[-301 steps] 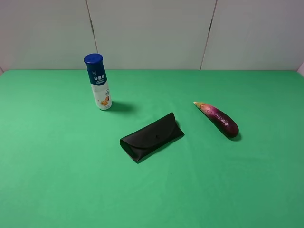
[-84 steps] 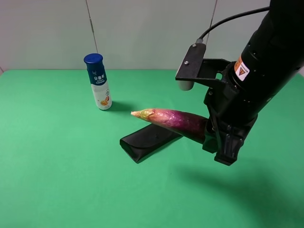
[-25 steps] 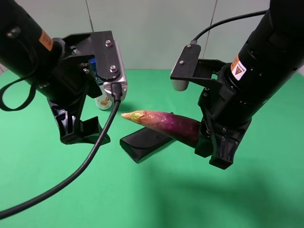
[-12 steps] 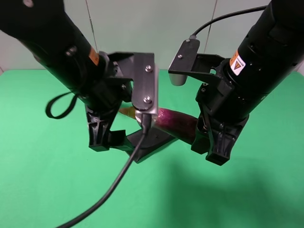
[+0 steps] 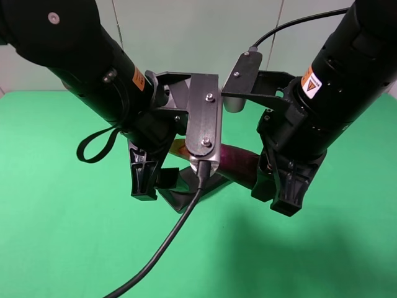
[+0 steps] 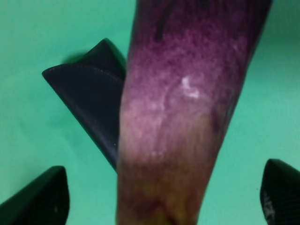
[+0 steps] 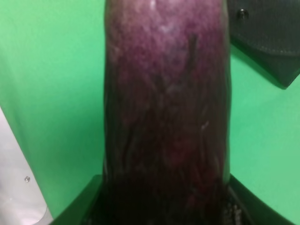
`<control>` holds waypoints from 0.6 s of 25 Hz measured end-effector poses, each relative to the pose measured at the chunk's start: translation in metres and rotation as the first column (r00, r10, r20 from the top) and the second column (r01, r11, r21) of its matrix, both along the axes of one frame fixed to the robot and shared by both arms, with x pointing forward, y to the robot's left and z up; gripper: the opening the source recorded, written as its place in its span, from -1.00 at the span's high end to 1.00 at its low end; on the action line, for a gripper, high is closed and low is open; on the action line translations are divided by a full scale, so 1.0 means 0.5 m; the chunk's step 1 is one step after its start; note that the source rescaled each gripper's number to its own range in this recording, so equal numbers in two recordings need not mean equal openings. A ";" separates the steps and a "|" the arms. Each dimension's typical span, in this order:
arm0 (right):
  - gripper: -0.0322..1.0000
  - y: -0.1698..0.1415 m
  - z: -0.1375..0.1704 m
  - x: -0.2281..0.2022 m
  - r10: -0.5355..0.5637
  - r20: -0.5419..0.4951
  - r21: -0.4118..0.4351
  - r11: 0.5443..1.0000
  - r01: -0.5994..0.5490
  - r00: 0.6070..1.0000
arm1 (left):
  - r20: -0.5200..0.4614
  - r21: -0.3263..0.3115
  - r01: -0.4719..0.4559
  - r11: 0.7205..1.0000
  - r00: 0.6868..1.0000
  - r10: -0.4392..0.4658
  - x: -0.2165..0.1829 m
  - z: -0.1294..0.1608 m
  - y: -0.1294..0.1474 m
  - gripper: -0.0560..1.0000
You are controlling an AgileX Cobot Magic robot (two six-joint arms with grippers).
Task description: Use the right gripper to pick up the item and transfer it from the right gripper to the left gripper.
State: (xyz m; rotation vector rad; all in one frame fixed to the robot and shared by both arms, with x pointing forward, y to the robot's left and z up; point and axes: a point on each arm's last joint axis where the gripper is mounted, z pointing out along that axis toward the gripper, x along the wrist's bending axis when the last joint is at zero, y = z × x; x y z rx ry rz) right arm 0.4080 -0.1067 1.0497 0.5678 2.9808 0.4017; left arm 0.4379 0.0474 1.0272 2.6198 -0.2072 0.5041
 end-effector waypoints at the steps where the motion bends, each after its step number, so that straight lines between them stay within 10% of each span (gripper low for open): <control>1: 0.93 0.000 0.000 0.000 0.000 0.000 0.000 1.000 0.000 1.000 | -0.001 -0.001 0.001 1.000 1.000 -0.001 0.000 0.000 0.000 -0.45; 15: 0.93 -0.001 0.000 -0.001 0.000 -0.003 -0.003 1.000 0.000 1.000 | -0.004 -0.003 0.003 1.000 1.000 -0.003 -0.001 0.000 -0.001 0.36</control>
